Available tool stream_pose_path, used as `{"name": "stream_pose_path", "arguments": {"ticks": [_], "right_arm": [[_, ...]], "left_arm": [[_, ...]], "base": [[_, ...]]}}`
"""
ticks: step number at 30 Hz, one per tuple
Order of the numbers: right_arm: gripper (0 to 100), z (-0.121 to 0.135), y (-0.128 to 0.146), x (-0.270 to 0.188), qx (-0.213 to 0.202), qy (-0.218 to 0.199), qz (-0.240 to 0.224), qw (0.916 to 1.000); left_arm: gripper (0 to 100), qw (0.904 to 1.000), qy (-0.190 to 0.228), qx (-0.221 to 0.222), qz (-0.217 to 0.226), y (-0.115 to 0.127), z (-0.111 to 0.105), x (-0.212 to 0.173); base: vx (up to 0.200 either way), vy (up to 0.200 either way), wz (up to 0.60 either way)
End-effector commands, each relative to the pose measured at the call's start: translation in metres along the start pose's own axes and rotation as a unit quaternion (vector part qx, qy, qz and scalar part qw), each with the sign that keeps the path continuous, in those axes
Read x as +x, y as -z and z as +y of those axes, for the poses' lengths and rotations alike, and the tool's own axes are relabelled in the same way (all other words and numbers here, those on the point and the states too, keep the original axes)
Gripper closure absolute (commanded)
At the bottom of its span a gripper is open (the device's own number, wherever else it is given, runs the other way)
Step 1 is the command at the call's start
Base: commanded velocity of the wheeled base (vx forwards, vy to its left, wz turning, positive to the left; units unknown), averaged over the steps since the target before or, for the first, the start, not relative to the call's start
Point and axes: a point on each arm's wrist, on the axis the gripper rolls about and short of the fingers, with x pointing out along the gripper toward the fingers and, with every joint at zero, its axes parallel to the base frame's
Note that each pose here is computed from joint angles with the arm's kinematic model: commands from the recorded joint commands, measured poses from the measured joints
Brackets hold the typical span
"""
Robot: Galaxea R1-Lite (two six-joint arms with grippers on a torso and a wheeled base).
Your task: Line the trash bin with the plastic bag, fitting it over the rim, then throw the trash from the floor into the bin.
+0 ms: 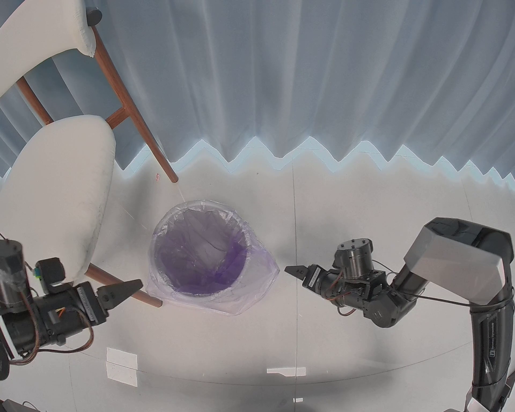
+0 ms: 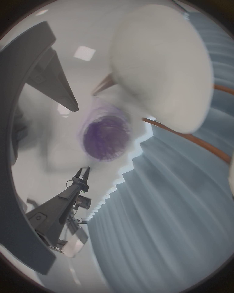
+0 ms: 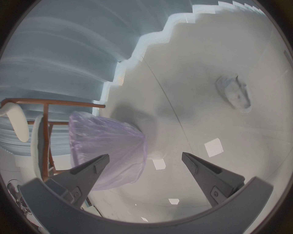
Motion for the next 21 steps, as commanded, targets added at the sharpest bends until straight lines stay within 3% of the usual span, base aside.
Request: {"name": "stream_pose_path", "arguments": {"ticks": [1,5,9,14,21], "right_arm": [[0,0.008,-0.019,-0.066,0.006,-0.030,-0.079,0.9964],[0,0.001,-0.020,-0.083,0.007,-0.026,-0.128,0.9914],[0,-0.004,-0.021,-0.098,0.010,-0.028,-0.143,0.9893],[0,-0.012,-0.026,-0.103,0.017,-0.021,-0.155,0.9876],[0,-0.015,-0.029,-0.105,0.020,-0.023,-0.165,0.9859]], "left_arm": [[0,0.9810,-0.064,-0.127,0.132,0.006,-0.018,0.079],[0,0.9660,-0.095,-0.192,0.146,0.011,-0.016,0.116],[0,0.9550,-0.137,-0.205,0.165,0.030,0.000,0.149],[0,0.9478,-0.189,-0.216,0.139,0.047,0.017,0.181],[0,0.9340,-0.197,-0.282,0.095,0.043,0.018,0.217]], "base": [[0.000,0.000,0.00],[0.000,0.000,0.00],[0.000,0.000,0.00],[0.000,0.000,0.00],[0.000,0.000,0.00]]}}
